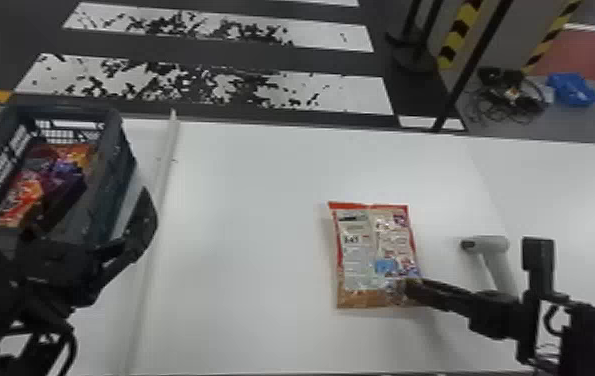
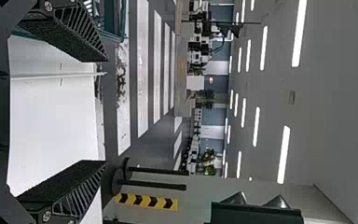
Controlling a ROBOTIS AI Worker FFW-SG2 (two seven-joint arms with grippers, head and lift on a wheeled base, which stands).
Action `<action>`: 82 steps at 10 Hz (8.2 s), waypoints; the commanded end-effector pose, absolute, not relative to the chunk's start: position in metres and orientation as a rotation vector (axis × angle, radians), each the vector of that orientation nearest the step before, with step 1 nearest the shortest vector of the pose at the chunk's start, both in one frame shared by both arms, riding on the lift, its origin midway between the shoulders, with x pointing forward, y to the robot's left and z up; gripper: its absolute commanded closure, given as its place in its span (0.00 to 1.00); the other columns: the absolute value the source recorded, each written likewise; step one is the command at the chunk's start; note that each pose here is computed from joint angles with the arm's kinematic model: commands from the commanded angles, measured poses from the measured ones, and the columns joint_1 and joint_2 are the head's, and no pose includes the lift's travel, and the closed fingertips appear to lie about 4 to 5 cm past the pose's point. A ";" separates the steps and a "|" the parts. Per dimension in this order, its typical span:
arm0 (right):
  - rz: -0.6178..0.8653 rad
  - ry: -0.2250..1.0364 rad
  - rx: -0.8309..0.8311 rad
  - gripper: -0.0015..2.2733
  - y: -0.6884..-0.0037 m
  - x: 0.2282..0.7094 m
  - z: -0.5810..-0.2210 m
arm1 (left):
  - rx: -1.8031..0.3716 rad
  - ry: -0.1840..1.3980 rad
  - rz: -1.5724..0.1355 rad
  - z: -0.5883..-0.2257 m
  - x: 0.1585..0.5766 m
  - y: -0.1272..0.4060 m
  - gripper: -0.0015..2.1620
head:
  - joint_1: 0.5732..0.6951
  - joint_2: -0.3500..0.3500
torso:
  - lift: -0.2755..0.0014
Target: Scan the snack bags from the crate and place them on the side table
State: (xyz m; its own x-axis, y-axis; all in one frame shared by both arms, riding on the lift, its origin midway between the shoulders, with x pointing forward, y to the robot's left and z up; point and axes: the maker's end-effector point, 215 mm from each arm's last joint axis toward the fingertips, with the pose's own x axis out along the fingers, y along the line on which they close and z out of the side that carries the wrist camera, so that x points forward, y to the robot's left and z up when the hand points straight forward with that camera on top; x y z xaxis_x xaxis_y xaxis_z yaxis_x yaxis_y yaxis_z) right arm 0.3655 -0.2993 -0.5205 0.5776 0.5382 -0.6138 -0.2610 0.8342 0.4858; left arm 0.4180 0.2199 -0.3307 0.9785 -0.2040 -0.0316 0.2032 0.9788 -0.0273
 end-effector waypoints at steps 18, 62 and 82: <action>-0.385 0.212 0.852 0.94 -0.647 0.358 -0.490 | -0.032 0.036 -0.219 -0.326 0.407 0.214 0.05 | 1.00 0.00 | 0.66; 0.288 -0.015 0.111 0.03 -0.167 0.374 -0.362 | 0.309 0.600 -0.108 -0.371 0.524 0.439 0.06 | 1.00 0.98 | 0.66; 0.296 -0.002 0.109 0.03 -0.168 0.380 -0.368 | 0.209 0.893 -0.323 -0.469 0.578 0.399 0.99 | 1.00 0.86 | 0.66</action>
